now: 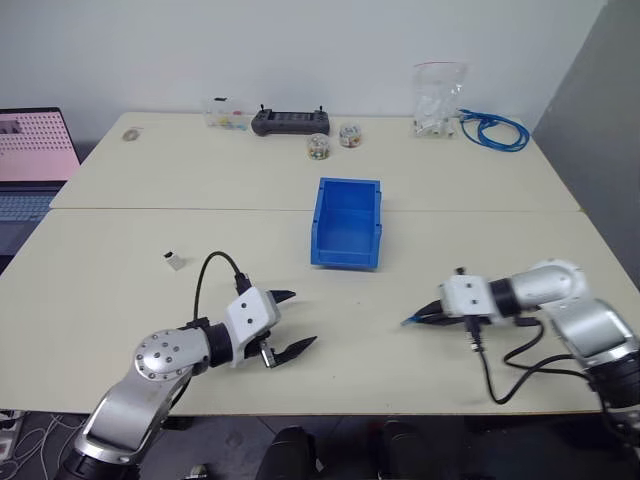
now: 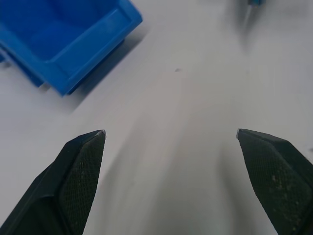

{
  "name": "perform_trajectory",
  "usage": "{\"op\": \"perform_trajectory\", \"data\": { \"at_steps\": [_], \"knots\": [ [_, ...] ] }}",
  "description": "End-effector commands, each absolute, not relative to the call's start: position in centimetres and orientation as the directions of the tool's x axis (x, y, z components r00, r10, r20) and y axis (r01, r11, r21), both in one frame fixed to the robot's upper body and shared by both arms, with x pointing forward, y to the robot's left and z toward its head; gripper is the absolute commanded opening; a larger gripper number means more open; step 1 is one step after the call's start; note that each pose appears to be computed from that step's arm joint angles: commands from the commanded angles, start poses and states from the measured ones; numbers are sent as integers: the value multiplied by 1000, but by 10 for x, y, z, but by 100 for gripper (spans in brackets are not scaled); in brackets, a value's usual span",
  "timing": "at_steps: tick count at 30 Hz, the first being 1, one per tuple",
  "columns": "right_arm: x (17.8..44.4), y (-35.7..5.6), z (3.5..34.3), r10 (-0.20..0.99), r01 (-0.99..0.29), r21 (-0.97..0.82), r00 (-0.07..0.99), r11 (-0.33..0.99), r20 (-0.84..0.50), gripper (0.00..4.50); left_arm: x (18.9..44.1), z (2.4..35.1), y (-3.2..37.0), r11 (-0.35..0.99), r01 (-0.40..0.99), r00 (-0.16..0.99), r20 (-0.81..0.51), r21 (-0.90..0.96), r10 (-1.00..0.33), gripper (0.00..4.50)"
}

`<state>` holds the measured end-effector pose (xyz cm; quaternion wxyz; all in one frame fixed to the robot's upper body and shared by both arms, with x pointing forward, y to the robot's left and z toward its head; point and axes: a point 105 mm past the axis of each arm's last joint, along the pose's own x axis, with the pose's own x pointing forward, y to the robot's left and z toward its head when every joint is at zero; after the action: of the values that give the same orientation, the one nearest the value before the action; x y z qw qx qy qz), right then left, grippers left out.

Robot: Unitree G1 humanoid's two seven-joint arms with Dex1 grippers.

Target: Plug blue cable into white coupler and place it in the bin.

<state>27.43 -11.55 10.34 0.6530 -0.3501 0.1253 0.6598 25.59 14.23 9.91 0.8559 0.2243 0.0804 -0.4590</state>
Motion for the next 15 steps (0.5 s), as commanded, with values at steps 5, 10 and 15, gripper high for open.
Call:
{"op": "perform_trajectory", "data": {
  "at_steps": [5, 10, 15],
  "knots": [
    [274, -60, 110, 805, -974, -190, 13, -123, -593, 4, 252, 97, 163, 436, 825, 555, -368, 360, -746, 450],
    [276, -34, 108, 803, -980, -124, -52, -156, -594, 4, 253, 95, 174, 412, 829, 546, -389, 378, -742, 450],
    [276, -10, 102, 772, -972, -65, -138, -226, -620, 4, 254, 94, 177, 392, 833, 536, -395, 390, -747, 450]
  ]
}}
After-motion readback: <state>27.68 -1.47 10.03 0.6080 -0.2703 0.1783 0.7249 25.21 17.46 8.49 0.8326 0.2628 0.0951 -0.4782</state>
